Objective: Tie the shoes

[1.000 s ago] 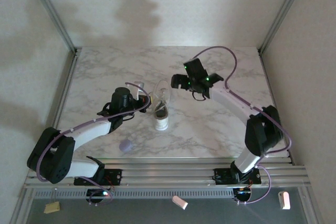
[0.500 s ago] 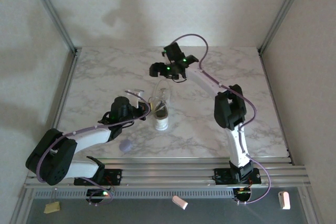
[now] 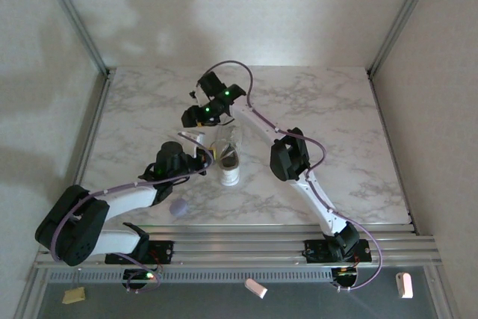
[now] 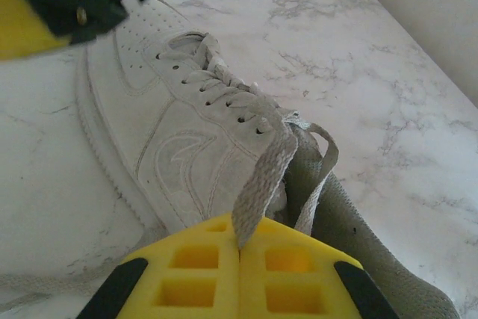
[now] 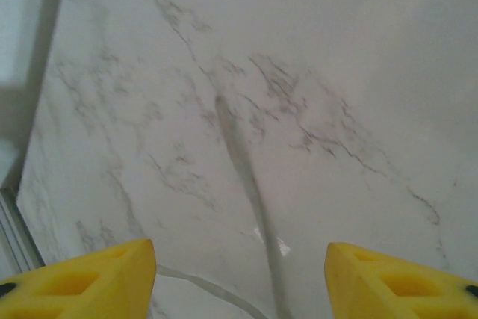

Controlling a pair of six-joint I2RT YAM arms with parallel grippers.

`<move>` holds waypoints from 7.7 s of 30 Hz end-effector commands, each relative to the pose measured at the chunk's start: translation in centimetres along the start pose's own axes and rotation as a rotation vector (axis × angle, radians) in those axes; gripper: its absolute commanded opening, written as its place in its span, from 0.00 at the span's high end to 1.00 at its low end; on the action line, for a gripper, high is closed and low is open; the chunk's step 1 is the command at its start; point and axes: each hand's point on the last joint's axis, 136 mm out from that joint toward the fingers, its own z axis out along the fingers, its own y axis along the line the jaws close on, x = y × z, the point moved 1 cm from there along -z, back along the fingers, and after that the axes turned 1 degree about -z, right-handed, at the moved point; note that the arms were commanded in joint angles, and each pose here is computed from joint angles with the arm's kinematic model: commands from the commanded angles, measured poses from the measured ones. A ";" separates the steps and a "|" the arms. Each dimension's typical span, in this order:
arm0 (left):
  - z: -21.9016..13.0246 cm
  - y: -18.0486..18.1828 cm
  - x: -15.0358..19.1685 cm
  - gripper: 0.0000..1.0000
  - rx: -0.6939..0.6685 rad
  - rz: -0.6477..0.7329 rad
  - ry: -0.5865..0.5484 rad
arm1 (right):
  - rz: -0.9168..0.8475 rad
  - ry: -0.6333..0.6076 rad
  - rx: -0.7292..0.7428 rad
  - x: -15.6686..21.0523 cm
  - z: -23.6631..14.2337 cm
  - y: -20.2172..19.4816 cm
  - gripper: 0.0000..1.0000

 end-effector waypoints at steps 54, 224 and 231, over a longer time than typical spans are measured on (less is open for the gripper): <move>-0.1 -1.7 0.7 1.00 0.076 0.093 -0.005 | -0.400 0.110 0.163 6.3 2.7 5.6 0.82; 3.0 -5.6 -8.3 1.00 0.256 -0.036 -0.032 | 0.312 -0.151 0.912 11.1 -24.0 -13.3 1.00; 2.9 -5.6 -7.9 1.00 0.258 -0.034 -0.026 | 0.352 0.018 0.834 15.3 -20.5 -13.5 1.00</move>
